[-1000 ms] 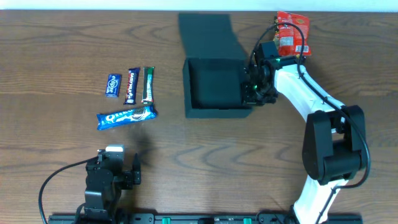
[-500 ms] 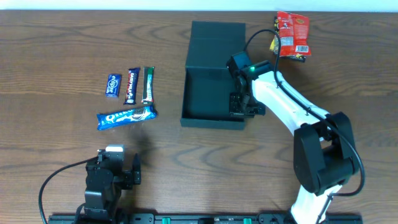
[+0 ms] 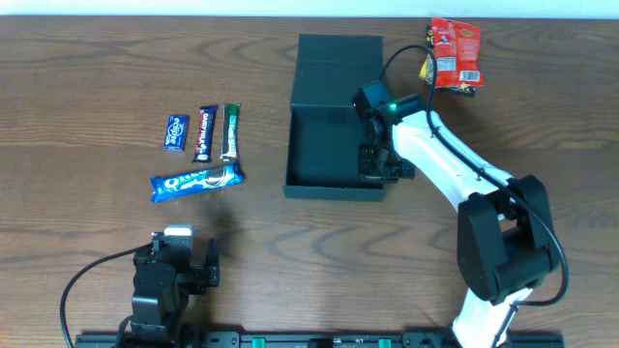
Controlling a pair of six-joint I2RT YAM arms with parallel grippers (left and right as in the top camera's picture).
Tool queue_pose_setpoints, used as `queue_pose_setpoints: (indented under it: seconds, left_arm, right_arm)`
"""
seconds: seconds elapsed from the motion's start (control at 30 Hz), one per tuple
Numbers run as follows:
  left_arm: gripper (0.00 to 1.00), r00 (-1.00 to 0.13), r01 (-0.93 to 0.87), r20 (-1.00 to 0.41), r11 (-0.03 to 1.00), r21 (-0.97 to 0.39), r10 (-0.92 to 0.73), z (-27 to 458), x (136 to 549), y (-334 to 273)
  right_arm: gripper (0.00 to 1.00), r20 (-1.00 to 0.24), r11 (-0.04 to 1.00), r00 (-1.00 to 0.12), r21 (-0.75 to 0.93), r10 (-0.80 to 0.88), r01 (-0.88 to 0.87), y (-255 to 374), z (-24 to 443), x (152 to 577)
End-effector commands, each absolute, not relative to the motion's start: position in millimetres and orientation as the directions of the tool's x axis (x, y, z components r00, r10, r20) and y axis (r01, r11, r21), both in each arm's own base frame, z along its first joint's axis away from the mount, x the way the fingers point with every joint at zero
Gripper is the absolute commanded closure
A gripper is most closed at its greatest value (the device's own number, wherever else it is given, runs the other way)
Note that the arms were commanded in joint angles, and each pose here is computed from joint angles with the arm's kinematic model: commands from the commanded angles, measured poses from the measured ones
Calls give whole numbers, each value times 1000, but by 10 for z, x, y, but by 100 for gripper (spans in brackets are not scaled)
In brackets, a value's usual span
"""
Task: Pack container
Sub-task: 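Push the box lid open backward with the right gripper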
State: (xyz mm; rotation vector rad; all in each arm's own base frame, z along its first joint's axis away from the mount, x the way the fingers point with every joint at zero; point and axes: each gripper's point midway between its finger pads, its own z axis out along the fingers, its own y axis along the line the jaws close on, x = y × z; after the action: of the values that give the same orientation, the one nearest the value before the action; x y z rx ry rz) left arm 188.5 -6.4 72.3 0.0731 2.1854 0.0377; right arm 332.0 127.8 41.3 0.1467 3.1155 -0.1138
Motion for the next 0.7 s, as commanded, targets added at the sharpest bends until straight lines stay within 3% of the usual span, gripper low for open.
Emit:
queue_pose_setpoints:
  seconds: [0.0,0.17,0.2,0.23,0.27,0.3,0.47,0.67]
  left_arm:
    - [5,-593,43,-801,997,71,82,659,1857,-49]
    - [5,-592,43,-801,997,71,82,660,1858,-49]
    - [5,-592,42,-801,997,71,82,660,1858,-48]
    - [5,-592,42,-801,997,71,82,660,1858,-48]
    - [5,-592,43,-801,997,71,82,660,1858,-49]
    - [5,-592,43,-801,997,71,82,660,1858,-49]
    - [5,-592,43,-801,997,71,82,660,1858,-49]
    - [5,-592,42,-801,997,71,82,660,1858,-48]
  right_arm:
    - [99,-66,993,-995,-87,72,77,1244,509,3360]
    - [98,-66,994,-996,-87,65,71,1245,509,3361]
    - [89,-66,994,-996,-88,61,67,1244,509,3360]
    - [69,-66,994,-996,-88,61,67,1244,509,3360]
    - [27,-65,994,-996,-86,61,66,1247,508,3359]
    - [1,-61,995,-997,-80,51,56,1258,507,3355]
    - [1,-64,998,-997,-51,43,46,1308,579,3379]
    - [1,-226,1000,-974,17,21,18,1376,1180,3708]
